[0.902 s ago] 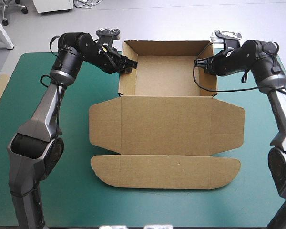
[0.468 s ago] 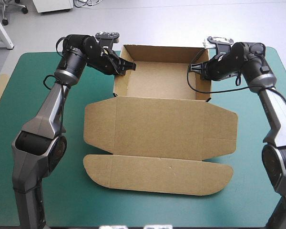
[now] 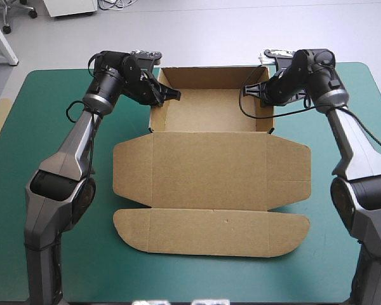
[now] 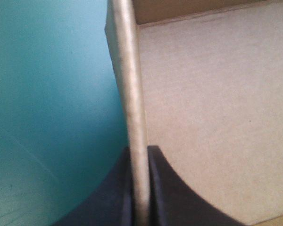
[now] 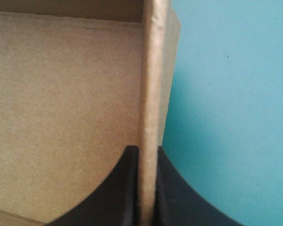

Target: Fold the box

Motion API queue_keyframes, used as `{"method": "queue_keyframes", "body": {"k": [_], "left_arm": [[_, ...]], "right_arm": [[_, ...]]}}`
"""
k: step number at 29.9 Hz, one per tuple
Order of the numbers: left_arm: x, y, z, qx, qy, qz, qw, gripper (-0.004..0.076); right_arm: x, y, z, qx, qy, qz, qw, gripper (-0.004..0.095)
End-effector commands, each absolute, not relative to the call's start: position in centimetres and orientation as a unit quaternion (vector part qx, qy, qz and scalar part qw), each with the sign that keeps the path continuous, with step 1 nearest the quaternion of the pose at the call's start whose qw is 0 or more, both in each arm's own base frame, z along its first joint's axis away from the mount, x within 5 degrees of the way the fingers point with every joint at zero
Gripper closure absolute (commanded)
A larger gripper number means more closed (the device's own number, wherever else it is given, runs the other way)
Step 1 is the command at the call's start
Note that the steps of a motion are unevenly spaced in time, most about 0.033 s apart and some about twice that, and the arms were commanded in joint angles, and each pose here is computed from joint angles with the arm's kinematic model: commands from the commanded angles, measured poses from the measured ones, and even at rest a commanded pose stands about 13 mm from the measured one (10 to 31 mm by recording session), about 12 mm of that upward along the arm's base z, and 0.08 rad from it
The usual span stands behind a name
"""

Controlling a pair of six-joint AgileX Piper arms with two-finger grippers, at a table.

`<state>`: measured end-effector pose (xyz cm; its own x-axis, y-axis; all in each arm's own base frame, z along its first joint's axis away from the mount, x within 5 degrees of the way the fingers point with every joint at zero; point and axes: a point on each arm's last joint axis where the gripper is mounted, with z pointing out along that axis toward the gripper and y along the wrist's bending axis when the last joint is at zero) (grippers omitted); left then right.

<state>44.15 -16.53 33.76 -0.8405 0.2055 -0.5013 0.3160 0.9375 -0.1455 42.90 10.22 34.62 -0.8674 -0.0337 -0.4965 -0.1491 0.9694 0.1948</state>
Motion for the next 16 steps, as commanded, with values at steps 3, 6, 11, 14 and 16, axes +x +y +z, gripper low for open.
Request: {"method": "queue_keyframes", "body": {"k": [3, 6, 11, 14, 16], "left_arm": [[43.0, -16.3, 36.6, 0.147, 0.943, -0.114, 0.276, 0.0734], [43.4, -16.3, 36.1, 0.137, 0.945, -0.11, 0.277, 0.0734], [44.4, -16.6, 34.9, 0.119, 0.946, -0.113, 0.279, 0.0734], [44.8, -16.7, 34.0, 0.111, 0.95, -0.108, 0.272, 0.0734], [45.0, -16.5, 33.7, 0.11, 0.951, -0.096, 0.273, 0.0734]], "right_arm": [[42.7, 11.6, 36.9, -0.075, 0.952, 0.127, 0.267, 0.0905], [43.3, 12.0, 35.8, -0.076, 0.957, 0.11, 0.257, 0.0904], [43.9, 12.6, 34.2, -0.079, 0.962, 0.089, 0.244, 0.0904], [44.2, 13.0, 33.3, -0.082, 0.965, 0.078, 0.237, 0.0905], [44.4, 13.2, 32.8, -0.083, 0.966, 0.076, 0.231, 0.0904]]}}
